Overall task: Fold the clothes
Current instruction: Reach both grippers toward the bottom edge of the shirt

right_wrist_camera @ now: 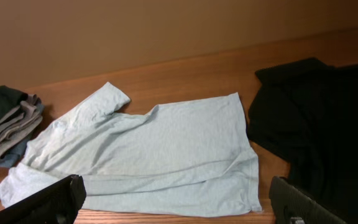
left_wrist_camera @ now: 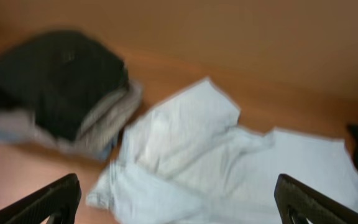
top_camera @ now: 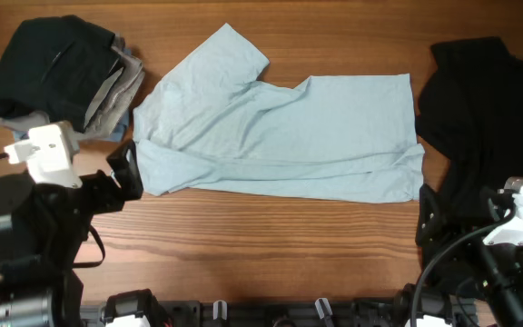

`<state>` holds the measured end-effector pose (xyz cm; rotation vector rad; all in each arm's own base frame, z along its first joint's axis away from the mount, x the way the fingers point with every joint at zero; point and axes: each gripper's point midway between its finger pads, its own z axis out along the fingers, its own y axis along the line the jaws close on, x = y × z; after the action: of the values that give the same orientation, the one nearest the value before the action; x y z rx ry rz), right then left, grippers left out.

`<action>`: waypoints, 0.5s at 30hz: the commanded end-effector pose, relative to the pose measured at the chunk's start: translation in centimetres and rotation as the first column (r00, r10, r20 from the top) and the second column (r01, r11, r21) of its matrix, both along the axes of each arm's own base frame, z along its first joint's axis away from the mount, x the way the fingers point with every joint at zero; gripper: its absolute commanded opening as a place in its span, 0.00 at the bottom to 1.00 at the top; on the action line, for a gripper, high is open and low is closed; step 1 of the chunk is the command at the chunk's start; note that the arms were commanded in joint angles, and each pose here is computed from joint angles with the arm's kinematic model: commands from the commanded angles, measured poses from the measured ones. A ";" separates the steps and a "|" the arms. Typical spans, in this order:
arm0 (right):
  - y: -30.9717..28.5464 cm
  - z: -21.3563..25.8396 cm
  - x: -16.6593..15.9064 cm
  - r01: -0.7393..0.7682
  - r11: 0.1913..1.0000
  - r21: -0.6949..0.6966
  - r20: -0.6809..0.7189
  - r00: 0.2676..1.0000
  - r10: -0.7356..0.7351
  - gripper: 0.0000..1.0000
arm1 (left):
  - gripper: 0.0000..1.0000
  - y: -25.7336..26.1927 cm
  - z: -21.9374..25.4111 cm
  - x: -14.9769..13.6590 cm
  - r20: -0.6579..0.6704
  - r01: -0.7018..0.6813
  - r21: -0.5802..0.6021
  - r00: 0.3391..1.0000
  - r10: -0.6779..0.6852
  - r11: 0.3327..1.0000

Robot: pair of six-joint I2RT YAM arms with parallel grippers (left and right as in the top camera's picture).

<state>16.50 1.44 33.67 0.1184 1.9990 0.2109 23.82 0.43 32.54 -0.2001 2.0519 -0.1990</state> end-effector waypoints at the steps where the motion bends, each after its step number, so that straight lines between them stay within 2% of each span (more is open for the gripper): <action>1: 1.1 1.5 0.4 -0.052 0.997 0.054 0.065 0.997 0.048 1.00 | 1.00 -0.2 -4.7 0.4 -0.222 -0.001 -0.056 0.975 -0.011 0.998; 3: 1.7 1.8 0.5 -0.073 0.993 0.093 0.077 0.995 0.066 1.00 | 1.00 -0.2 -7.4 0.6 -0.349 -0.009 -0.077 0.937 -0.018 0.997; 5: 1.2 1.1 1.8 -0.066 0.995 0.074 0.069 0.996 0.061 1.00 | 1.00 -0.2 -10.6 0.9 -0.495 -0.035 -0.110 0.868 -0.024 0.993; 8: 0.8 -2.6 3.9 -0.050 0.991 0.121 -0.022 0.998 0.053 1.00 | 1.00 -1.6 -13.7 1.6 -0.614 -0.018 -0.214 0.780 -0.120 0.977; 10: 0.3 -7.4 6.0 0.010 0.976 0.219 -0.146 0.989 0.023 1.00 | 1.00 -2.5 -16.8 2.7 -0.696 -0.031 -0.288 0.694 -0.187 0.957; 12: 0.2 -10.6 7.3 0.017 0.973 0.232 -0.226 0.974 0.037 1.00 | 1.00 -2.0 -19.1 3.3 -0.753 -0.064 -0.278 0.634 -0.176 0.958; 13: 0.0 -12.6 8.2 0.004 0.977 0.213 -0.288 0.956 0.059 1.00 | 1.00 -1.7 -21.0 3.5 -0.799 -0.109 -0.267 0.581 -0.157 0.957; 15: -0.2 -14.9 9.1 0.008 0.977 0.213 -0.377 0.923 0.075 1.00 | 1.00 -0.2 -23.3 3.6 -0.864 -0.241 -0.190 0.502 -0.045 0.952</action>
<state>24.40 0.99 21.42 0.2892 2.2608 0.4163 27.28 -0.90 12.50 -0.4820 2.9324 -0.4654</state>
